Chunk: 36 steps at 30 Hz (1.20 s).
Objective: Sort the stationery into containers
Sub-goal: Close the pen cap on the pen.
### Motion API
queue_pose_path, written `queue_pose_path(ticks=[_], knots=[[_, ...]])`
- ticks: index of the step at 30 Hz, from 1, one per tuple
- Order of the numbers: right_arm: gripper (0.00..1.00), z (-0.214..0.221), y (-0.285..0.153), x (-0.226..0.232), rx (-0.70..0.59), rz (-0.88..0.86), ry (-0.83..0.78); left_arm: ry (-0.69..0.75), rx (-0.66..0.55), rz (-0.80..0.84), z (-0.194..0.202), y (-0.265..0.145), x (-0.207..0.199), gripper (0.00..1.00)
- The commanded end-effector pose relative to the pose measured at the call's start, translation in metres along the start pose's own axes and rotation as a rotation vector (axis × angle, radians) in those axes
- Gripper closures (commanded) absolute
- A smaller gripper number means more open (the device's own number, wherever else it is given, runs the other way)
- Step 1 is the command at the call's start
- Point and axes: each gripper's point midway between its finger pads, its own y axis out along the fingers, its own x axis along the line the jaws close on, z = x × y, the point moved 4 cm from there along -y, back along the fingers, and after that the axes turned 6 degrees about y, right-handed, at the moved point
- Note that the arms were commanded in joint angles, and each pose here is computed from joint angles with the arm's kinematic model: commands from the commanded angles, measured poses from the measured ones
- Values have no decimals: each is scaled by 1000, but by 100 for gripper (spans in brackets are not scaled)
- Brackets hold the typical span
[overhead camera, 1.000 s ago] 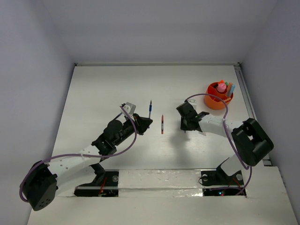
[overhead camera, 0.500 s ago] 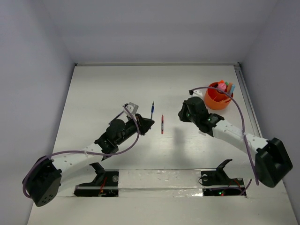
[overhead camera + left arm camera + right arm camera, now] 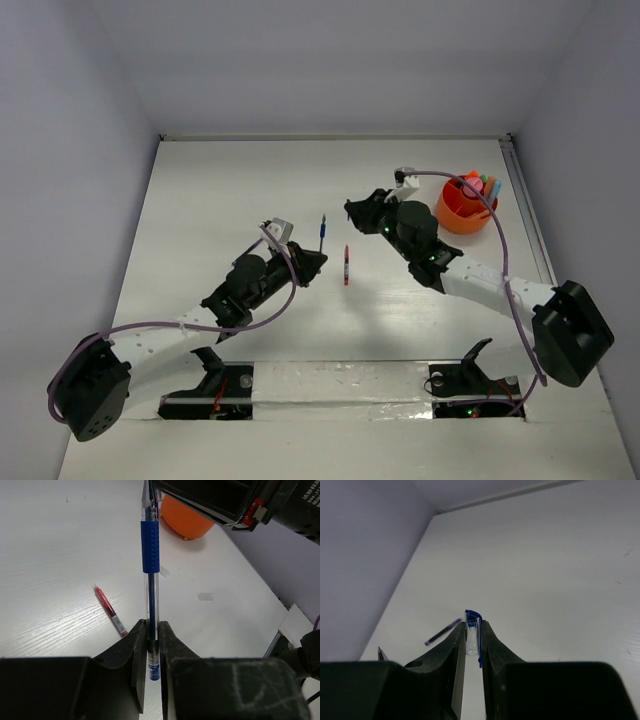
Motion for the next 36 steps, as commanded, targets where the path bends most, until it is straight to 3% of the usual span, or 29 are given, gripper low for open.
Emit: queue_pose_path(ticks=[1,12,36], knots=[[100,-34,7,55,-163,-212,59,6,-75,17,-14,-2,-4,100],[100,-27,3,90,-196,-316,32,-1,-49,29,-9,2,-5,100],[100,-14,3,90,-199,-279,-26,-4,-57,25,-10,1,-4,100]])
